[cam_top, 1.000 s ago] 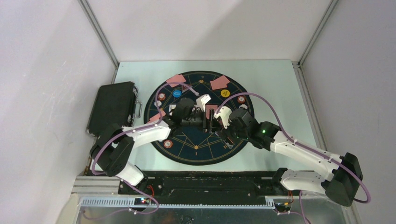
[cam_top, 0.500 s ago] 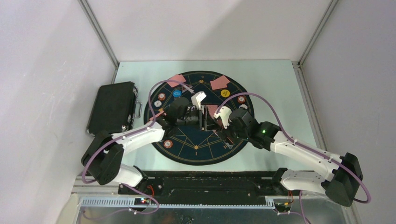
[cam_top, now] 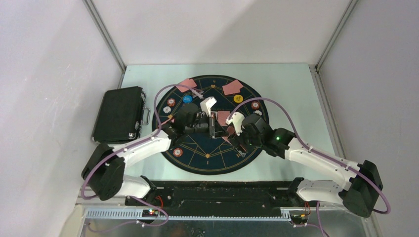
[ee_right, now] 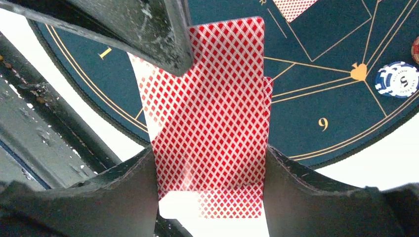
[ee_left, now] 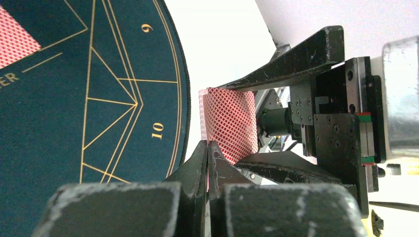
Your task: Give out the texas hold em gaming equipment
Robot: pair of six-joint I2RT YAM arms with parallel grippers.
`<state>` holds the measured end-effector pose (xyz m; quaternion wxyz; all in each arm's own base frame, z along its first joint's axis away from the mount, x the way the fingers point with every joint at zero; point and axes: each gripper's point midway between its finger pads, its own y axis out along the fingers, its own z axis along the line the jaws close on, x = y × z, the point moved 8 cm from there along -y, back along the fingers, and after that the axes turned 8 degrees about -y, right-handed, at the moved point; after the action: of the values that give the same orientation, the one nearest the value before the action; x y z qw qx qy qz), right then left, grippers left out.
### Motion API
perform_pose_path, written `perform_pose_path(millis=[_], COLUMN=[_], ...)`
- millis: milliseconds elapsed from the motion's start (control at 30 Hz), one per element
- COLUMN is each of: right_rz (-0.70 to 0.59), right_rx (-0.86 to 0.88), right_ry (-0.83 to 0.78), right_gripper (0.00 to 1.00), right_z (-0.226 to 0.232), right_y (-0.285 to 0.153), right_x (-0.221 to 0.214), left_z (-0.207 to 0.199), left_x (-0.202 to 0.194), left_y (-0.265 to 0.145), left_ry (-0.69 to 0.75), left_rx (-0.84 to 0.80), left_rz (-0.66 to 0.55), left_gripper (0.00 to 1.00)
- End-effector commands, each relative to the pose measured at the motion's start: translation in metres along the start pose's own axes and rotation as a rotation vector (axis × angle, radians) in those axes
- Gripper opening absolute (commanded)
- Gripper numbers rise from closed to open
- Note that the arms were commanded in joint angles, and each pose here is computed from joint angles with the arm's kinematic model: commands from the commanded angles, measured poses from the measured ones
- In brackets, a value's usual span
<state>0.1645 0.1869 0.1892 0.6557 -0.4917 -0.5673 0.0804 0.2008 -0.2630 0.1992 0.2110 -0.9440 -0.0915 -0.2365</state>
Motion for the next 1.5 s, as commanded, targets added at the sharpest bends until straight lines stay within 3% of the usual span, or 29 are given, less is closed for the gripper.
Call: perform_pose_path(millis=[0, 433, 700, 900, 967, 1100, 1300, 1467], right_rz=[-0.055, -0.001, 0.019, 0.025, 0.021, 0.018, 0.026, 0.036], right_rx=[-0.038, -0.184, -0.311, -0.374, -0.384, -0.41, -0.438, -0.446], right_ry=[0.031, 0.152, 0.269, 0.315, 0.321, 0.343, 0.365, 0.37], right_gripper=[0.0, 0.0, 0.0, 0.0, 0.0, 0.0, 0.0, 0.0], right_z=[-0.009, -0.032, -0.052, -0.059, -0.06, -0.065, -0.069, -0.071], right_y=[-0.005, -0.004, -0.013, -0.017, -0.017, -0.019, -0.021, -0.019], right_x=[0.014, 0.003, -0.007, -0.011, -0.012, -0.015, -0.02, -0.023], left_z=[-0.002, -0.009, -0.003, 0.009, 0.008, 0.033, 0.061, 0.07], left_x=[0.014, 0.02, 0.041, 0.063, 0.066, 0.064, 0.076, 0.085], left_y=[-0.017, -0.061, -0.061, -0.031, -0.017, 0.003, 0.046, 0.081], left_ry=[0.066, 0.095, 0.166, 0.379, 0.41, 0.548, 0.503, 0.574], left_rx=[0.099, 0.031, -0.005, -0.062, -0.165, -0.147, -0.139, -0.016], left_rz=[-0.088, -0.201, -0.147, 0.076, 0.179, 0.367, 0.635, 0.71], left_gripper=[0.0, 0.0, 0.0, 0.0, 0.0, 0.0, 0.0, 0.0])
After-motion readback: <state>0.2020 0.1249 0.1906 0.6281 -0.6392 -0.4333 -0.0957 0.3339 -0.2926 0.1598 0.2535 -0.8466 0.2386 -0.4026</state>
